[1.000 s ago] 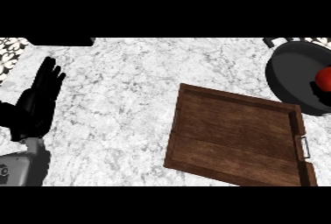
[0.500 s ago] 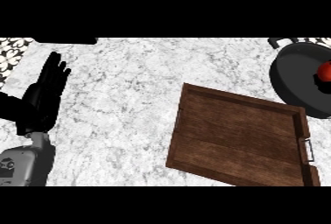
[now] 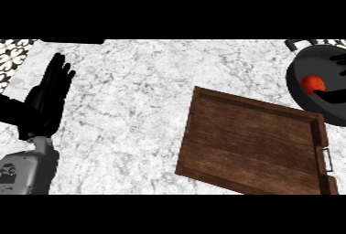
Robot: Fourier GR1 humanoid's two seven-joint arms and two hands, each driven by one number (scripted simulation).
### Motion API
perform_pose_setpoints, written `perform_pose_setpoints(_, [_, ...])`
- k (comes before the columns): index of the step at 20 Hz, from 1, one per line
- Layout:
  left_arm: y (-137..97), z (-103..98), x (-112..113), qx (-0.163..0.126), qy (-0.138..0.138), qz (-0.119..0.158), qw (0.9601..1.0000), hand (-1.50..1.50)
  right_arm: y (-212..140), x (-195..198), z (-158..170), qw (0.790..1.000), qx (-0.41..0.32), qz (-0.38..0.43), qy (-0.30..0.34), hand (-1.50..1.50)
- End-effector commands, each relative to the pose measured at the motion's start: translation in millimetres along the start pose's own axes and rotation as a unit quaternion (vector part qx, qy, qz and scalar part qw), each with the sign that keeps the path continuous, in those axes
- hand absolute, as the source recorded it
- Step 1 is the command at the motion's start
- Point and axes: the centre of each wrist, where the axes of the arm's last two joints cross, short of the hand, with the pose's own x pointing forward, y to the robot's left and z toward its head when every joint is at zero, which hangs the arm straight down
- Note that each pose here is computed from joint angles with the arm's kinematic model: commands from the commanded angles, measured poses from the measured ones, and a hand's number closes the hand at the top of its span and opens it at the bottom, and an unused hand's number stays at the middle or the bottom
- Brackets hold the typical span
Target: Pick the tomato from the tray and place it in the pot
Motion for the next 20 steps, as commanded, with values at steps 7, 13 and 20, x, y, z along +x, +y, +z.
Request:
perform_pose_setpoints(7, [-1, -7, -2, 0.003, -0.002, 0.0, 1.0, 0.0, -7, 9, -15, 0.97, -0.002, -0.238, -0.045, -1.5])
perform_pose_setpoints(13, [11, -7, 2, 0.006, -0.005, -0.004, 1.0, 0.0, -36, -21, -2, 0.941, -0.031, -0.337, -0.029, -1.5])
perform_pose_setpoints(20, [-5, 15, -14, 0.002, 0.005, -0.001, 1.0, 0.0, -73, -75, 40, 0.936, -0.031, -0.351, -0.019, -1.5])
